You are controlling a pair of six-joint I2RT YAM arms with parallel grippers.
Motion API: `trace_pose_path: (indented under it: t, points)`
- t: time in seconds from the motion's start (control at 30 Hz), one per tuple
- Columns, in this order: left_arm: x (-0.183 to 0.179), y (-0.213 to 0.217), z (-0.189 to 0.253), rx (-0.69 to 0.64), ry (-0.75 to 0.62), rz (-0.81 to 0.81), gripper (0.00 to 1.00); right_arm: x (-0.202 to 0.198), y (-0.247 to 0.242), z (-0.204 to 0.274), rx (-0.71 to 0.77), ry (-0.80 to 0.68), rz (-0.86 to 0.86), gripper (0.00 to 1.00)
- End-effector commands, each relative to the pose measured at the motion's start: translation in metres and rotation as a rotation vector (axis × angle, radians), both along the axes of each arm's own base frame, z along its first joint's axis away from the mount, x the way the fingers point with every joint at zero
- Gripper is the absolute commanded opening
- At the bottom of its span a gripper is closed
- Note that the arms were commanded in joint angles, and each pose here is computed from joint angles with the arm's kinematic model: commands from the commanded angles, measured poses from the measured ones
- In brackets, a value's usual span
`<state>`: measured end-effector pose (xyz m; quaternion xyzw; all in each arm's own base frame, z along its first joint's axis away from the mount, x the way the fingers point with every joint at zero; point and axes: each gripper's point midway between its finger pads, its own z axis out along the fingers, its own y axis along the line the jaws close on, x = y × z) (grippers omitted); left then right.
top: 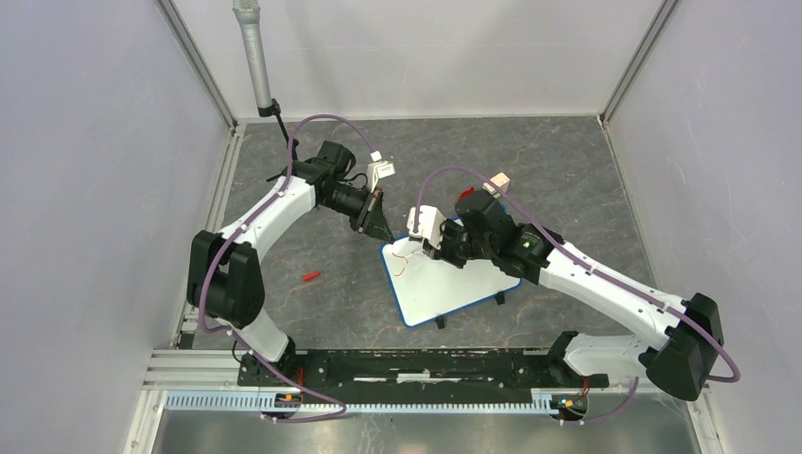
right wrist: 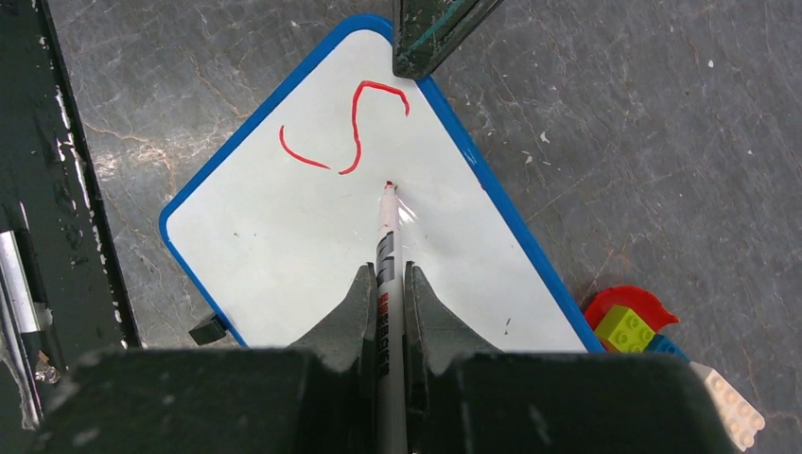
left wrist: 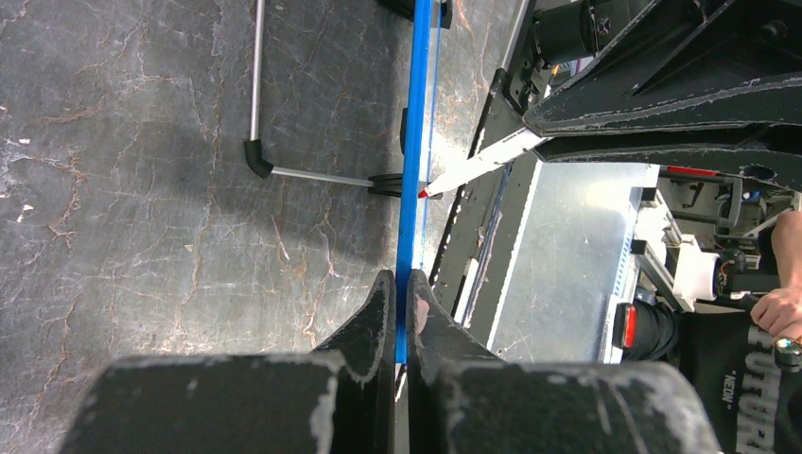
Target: Write a sentence on the whiteboard
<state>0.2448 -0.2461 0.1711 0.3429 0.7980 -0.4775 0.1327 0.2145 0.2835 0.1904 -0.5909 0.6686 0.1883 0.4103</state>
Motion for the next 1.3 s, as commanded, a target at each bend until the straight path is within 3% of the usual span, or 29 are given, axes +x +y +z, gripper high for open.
trace_pose_path:
  t: [0.0, 0.6, 1.27]
  points:
    - [0.001, 0.000, 0.001, -0.005, -0.042, -0.016, 0.03, 0.011, -0.001, 0.004, 0.009, -0.042, -0.034, 0.00]
    - [0.001, 0.001, 0.001, -0.001, -0.041, -0.015, 0.02, -0.013, -0.012, -0.031, -0.055, 0.055, 0.028, 0.00]
    - [0.002, 0.000, -0.001, 0.000, -0.038, -0.015, 0.02, 0.022, -0.008, 0.012, 0.048, -0.020, -0.069, 0.00]
